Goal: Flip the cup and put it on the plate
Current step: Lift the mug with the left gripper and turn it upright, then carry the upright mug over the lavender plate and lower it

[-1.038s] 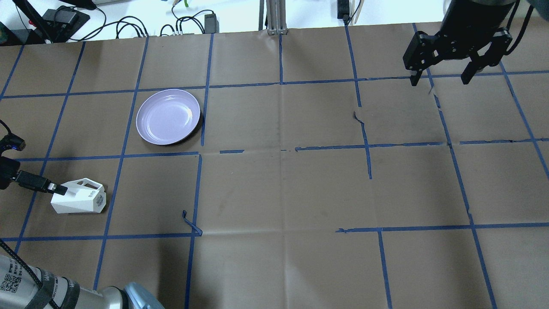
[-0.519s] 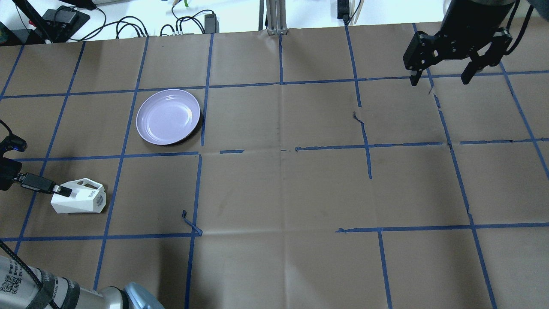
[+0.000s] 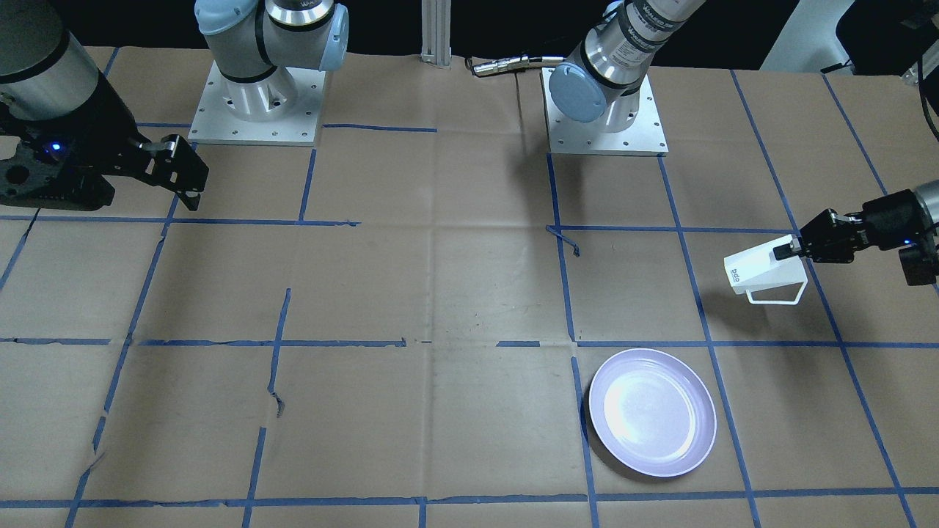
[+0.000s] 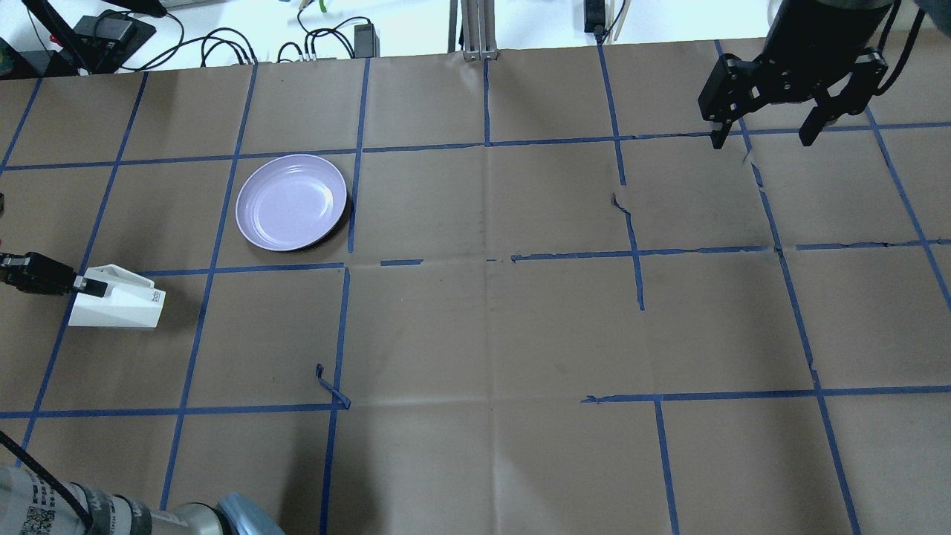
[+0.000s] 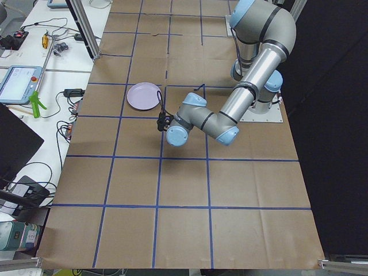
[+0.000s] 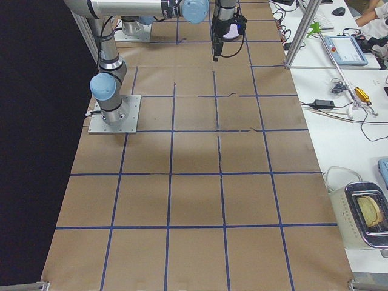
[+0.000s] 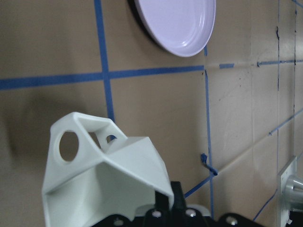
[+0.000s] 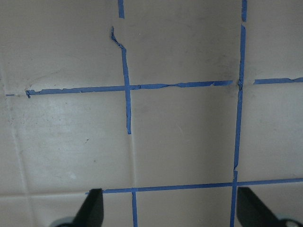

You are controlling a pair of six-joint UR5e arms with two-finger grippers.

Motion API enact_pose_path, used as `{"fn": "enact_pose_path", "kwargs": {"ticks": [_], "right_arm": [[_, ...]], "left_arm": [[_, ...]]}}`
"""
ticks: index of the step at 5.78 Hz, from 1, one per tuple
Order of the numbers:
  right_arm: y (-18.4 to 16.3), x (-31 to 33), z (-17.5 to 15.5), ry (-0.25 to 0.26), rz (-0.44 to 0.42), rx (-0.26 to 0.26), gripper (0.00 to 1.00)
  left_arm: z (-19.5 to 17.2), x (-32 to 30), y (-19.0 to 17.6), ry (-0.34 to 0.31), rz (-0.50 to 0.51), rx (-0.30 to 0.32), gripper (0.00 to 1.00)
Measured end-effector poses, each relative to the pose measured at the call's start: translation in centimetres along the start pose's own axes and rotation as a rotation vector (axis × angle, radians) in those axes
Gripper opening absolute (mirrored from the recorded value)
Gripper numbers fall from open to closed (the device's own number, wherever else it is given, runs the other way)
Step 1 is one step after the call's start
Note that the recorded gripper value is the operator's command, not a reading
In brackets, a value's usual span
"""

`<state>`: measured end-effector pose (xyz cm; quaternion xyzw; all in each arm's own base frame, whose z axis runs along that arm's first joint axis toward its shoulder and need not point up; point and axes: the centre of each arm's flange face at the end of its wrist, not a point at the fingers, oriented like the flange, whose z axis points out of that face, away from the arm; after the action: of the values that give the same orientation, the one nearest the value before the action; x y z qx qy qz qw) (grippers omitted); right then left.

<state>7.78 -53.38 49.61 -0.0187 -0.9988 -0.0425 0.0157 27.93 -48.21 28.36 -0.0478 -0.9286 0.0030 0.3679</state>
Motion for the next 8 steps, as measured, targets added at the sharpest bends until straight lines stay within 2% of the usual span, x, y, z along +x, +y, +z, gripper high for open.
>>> {"fn": "enact_pose_path", "kwargs": {"ticks": [1, 2, 3, 4, 5, 7, 8], "right_arm": [[0.0, 0.0, 0.0, 0.000, 0.000, 0.000, 1.00], [0.0, 0.0, 0.0, 0.000, 0.000, 0.000, 1.00], [0.0, 0.0, 0.0, 0.000, 0.000, 0.000, 1.00], [0.0, 0.0, 0.0, 0.000, 0.000, 0.000, 1.00], [0.0, 0.0, 0.0, 0.000, 0.000, 0.000, 1.00], [0.0, 0.0, 0.0, 0.000, 0.000, 0.000, 1.00], [0.0, 0.0, 0.0, 0.000, 0.000, 0.000, 1.00]], "left_arm": [[0.4, 5.5, -3.8, -0.095, 0.029, -0.005, 0.00], [2.5, 11.6, -8.2, -0.208, 0.083, 0.006, 0.00], [5.9, 16.8, -11.7, -0.322, 0.153, -0.002, 0.00], [10.3, 20.8, -14.2, -0.456, 0.242, -0.043, 0.00], [14.4, 23.3, -15.7, -0.560, 0.322, -0.082, 0.00], [19.8, 24.3, -17.1, -0.683, 0.406, -0.158, 0.00], [21.2, 24.1, -17.3, -0.698, 0.415, -0.180, 0.02]]}}
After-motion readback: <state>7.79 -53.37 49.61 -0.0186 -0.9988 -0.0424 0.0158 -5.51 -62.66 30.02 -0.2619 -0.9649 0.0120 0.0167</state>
